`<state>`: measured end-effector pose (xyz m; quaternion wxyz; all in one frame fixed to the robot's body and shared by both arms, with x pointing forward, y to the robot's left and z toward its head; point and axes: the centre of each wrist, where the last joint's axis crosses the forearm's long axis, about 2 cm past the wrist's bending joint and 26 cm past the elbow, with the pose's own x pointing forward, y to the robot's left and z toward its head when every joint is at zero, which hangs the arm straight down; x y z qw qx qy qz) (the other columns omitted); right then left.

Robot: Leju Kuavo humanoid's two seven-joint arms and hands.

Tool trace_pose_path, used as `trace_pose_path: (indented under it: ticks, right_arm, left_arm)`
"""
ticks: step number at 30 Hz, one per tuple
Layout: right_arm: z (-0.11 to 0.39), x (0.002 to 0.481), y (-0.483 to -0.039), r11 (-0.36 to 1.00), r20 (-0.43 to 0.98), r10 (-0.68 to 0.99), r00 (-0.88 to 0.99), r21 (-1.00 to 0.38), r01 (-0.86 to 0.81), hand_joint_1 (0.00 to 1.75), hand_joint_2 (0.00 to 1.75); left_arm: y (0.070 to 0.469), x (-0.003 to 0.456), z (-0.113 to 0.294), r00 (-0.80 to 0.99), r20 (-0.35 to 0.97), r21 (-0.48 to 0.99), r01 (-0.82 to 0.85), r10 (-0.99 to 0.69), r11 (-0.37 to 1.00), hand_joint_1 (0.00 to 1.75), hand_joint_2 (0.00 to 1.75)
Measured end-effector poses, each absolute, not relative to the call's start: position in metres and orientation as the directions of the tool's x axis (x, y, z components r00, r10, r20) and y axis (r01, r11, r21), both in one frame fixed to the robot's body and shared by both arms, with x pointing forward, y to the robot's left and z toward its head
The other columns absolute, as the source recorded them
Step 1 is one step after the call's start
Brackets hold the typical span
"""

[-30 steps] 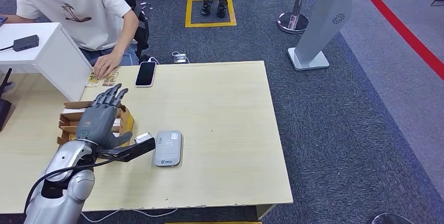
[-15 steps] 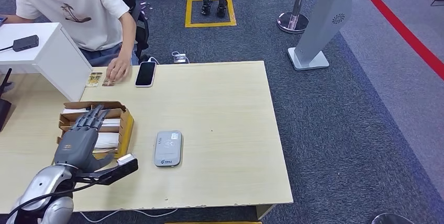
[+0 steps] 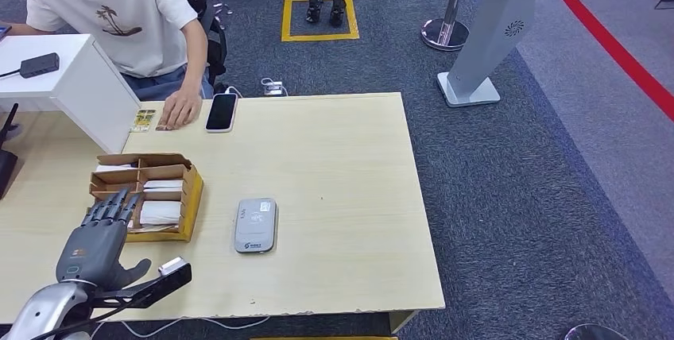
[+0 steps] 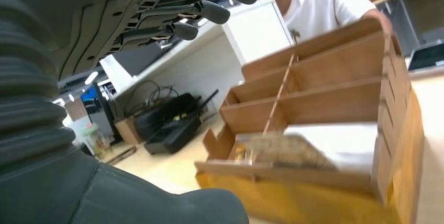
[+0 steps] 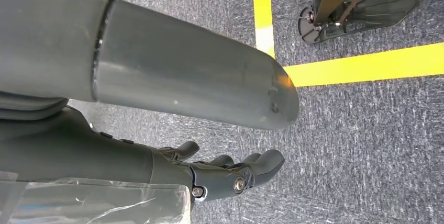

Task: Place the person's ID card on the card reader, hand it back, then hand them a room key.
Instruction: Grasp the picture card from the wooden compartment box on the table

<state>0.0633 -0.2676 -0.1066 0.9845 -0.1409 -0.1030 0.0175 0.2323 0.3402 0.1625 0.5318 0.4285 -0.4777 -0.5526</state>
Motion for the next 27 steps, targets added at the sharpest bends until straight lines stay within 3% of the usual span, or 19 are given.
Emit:
trace_pose_path:
  ticks: [6,12,27]
  right_arm:
    - [-0.107,0.064,-0.270,0.955,0.202,0.113,0.973,-0.292,-0.050,0.00,0.00]
    - [-0.107,0.065,-0.273,0.951,0.205,0.138,0.969,-0.300,-0.072,0.00,0.00]
    - [-0.106,0.067,-0.273,0.948,0.198,0.179,0.964,-0.298,-0.115,0.00,0.00]
  left_arm:
    - [0.370,0.227,0.162,-0.016,0.150,0.947,0.288,-0.989,0.139,0.00,1.75]
    - [0.393,0.232,0.164,0.038,0.139,0.941,0.305,-0.989,0.144,0.00,1.75]
    - [0.407,0.271,0.170,0.087,0.146,0.942,0.293,-0.985,0.165,0.00,1.75]
